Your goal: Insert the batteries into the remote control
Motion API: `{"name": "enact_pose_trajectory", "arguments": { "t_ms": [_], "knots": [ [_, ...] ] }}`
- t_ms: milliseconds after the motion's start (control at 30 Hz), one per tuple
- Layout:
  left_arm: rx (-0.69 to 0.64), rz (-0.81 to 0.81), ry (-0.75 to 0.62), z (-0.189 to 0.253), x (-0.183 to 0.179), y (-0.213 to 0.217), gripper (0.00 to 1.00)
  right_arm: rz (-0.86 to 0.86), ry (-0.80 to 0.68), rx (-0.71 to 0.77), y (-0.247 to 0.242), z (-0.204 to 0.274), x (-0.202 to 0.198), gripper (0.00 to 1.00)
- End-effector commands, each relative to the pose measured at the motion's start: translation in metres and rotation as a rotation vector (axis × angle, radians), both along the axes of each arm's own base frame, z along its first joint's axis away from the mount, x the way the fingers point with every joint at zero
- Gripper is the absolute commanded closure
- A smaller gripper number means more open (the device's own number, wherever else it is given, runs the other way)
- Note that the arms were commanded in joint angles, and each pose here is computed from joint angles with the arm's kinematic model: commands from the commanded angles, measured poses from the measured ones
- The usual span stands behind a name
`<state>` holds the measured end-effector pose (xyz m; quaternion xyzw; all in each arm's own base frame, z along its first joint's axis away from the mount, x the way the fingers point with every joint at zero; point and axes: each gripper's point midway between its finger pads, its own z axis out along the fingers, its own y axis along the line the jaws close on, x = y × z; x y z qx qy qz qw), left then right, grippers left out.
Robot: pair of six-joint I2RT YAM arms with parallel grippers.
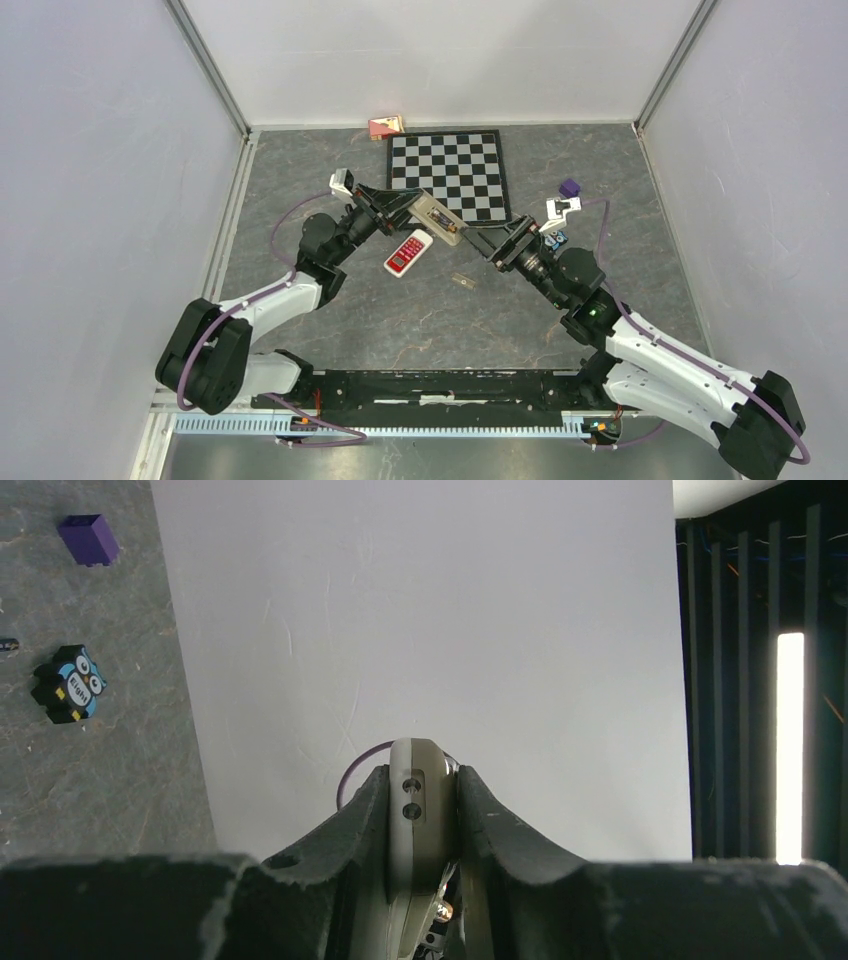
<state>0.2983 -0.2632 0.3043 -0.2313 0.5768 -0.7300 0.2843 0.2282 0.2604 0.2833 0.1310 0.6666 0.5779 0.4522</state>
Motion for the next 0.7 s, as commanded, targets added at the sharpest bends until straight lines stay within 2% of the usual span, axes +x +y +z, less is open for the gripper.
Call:
{"name": "enact_pose_trajectory", "arguments": {
  "t_ms": [0,233,667],
  "knots": [
    [-0.043,-0.002,-0.037,0.017,-0.008,0.004,0.98,0.003,-0.075,0.072,-0.003,0.025,-0.003,0.22],
    [-0.044,-0.005,-0.039,0.019,-0.007,0.003,0.98,0.051,-0.040,0.050,0.008,0.014,-0.003,0.28],
    [-0.030,-0.024,-0.060,0.020,-0.013,0.001,0.98,0.079,0.009,0.020,0.015,-0.002,0.002,0.33]
  ]
}}
